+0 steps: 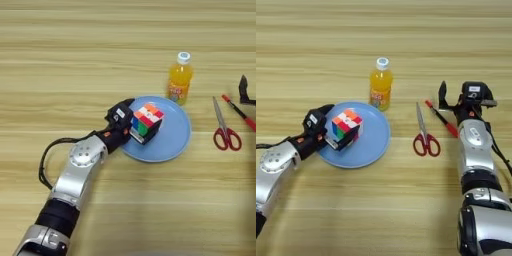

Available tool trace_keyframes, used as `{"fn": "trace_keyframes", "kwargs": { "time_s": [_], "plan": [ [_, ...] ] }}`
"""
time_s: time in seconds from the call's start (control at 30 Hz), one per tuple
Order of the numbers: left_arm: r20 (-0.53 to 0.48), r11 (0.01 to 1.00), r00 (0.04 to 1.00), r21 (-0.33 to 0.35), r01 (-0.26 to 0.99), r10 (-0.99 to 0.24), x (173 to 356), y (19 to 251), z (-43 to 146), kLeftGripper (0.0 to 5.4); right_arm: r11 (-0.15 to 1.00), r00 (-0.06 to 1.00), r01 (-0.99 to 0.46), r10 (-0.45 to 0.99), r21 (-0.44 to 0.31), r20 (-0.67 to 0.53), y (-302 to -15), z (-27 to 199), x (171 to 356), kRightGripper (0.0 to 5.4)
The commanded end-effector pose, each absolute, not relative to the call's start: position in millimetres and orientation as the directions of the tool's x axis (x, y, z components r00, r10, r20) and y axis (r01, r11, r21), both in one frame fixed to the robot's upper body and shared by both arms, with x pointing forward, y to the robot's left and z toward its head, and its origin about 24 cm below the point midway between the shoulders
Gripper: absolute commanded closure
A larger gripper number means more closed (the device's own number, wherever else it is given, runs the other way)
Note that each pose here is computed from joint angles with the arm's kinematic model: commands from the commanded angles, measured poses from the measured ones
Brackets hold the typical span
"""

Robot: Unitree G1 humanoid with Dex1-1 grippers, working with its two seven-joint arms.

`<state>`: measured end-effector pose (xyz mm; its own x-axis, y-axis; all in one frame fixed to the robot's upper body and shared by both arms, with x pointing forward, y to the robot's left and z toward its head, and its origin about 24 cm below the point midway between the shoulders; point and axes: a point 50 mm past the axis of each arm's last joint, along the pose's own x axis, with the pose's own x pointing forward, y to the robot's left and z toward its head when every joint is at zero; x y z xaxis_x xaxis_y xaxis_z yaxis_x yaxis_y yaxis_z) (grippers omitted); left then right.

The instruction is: Move the objects on the table

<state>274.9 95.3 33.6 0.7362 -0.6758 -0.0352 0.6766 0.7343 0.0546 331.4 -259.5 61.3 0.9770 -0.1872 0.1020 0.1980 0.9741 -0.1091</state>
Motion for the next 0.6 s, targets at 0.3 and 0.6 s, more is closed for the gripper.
{"fn": "trace_keyframes", "kwargs": {
  "time_s": [0.3,0.6],
  "plan": [
    [-0.067,0.734,0.737,0.072,0.675,-0.672,281.1,94,23.6,0.0,0.977,0.978,0.183,-0.171,-0.107,0.115,-256,66,334.3,0.02],
    [-0.077,0.714,0.718,0.078,0.696,-0.691,278.2,88,18.3,0.0,0.978,0.979,0.181,-0.169,-0.103,0.112,-256,65,334.0,0.02]
  ]
}}
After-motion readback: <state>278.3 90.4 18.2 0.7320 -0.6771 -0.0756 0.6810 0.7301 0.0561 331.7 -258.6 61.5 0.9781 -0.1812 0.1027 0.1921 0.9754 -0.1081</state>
